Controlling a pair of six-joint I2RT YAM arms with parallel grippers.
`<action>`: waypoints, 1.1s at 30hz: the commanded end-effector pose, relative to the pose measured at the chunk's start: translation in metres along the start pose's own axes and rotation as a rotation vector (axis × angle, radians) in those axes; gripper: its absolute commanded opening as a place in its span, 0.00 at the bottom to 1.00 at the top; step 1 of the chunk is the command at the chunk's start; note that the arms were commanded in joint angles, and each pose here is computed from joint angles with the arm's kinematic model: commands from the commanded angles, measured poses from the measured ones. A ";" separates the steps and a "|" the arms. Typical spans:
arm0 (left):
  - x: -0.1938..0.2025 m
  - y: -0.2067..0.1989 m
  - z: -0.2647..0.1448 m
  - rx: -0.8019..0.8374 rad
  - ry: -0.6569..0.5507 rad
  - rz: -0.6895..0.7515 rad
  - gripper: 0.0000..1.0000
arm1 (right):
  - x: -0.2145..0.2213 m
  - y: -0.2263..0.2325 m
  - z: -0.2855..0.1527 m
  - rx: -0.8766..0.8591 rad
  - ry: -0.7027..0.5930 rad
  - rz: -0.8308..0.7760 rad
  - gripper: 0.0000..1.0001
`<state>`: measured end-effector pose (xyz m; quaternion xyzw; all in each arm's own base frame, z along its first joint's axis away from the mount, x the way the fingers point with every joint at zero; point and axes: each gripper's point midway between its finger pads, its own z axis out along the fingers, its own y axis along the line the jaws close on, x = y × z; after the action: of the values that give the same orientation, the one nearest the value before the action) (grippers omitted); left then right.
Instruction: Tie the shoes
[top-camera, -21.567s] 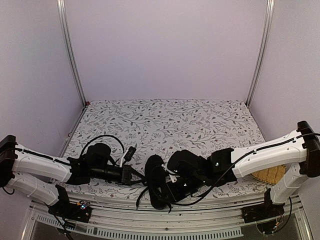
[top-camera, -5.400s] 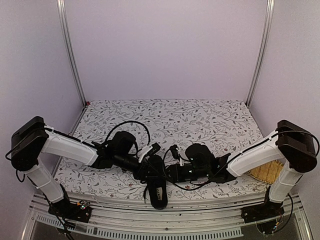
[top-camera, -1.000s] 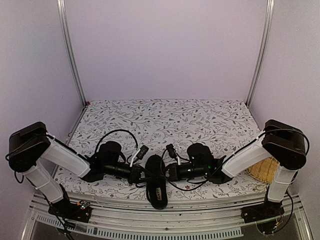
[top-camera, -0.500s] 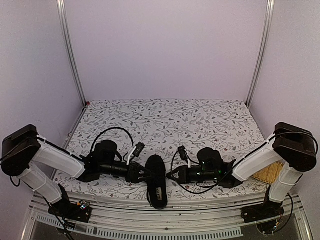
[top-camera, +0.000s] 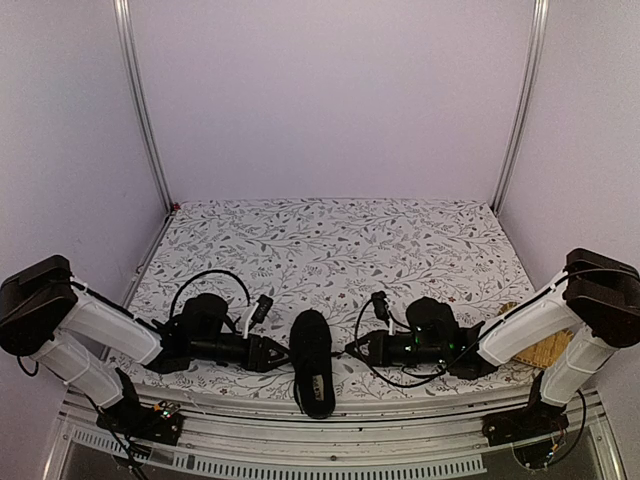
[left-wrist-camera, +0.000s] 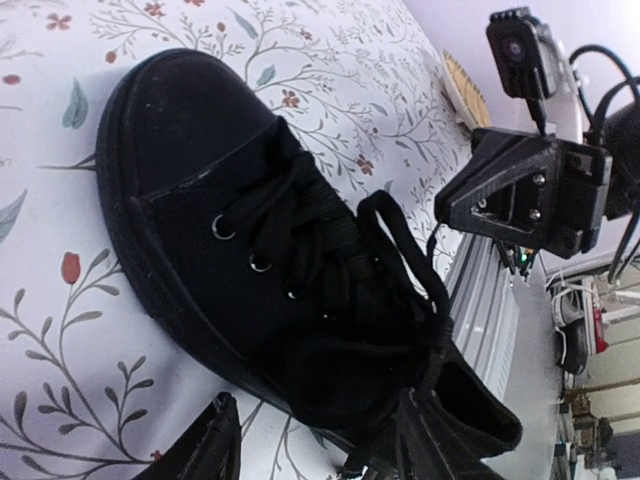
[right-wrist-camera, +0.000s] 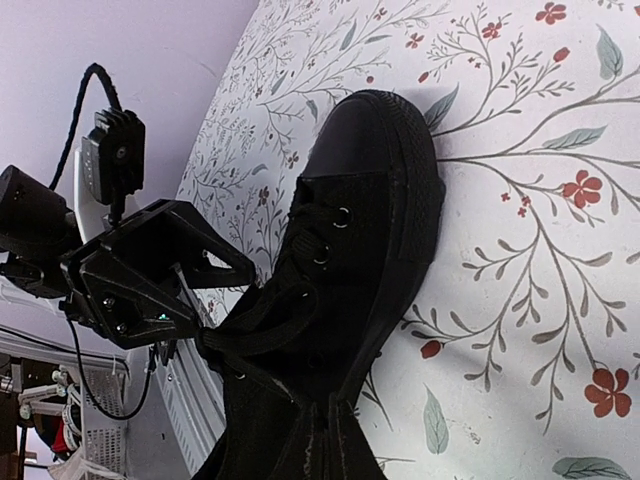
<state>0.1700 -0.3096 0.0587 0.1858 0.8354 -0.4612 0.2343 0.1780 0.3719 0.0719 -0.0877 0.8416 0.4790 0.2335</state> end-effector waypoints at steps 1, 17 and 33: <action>-0.009 0.008 -0.004 -0.041 -0.054 -0.087 0.51 | 0.001 -0.012 -0.007 0.052 -0.016 0.034 0.02; -0.006 0.001 0.010 0.032 -0.017 -0.184 0.47 | -0.013 -0.012 -0.015 0.116 -0.052 0.031 0.56; -0.004 0.001 0.020 0.045 0.016 -0.200 0.32 | -0.022 0.009 0.047 0.115 0.050 -0.064 0.63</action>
<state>0.1746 -0.3214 0.0463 0.1075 0.8486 -0.4873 0.1756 0.2090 0.4141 0.0830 -0.1040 0.8586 0.4382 0.2448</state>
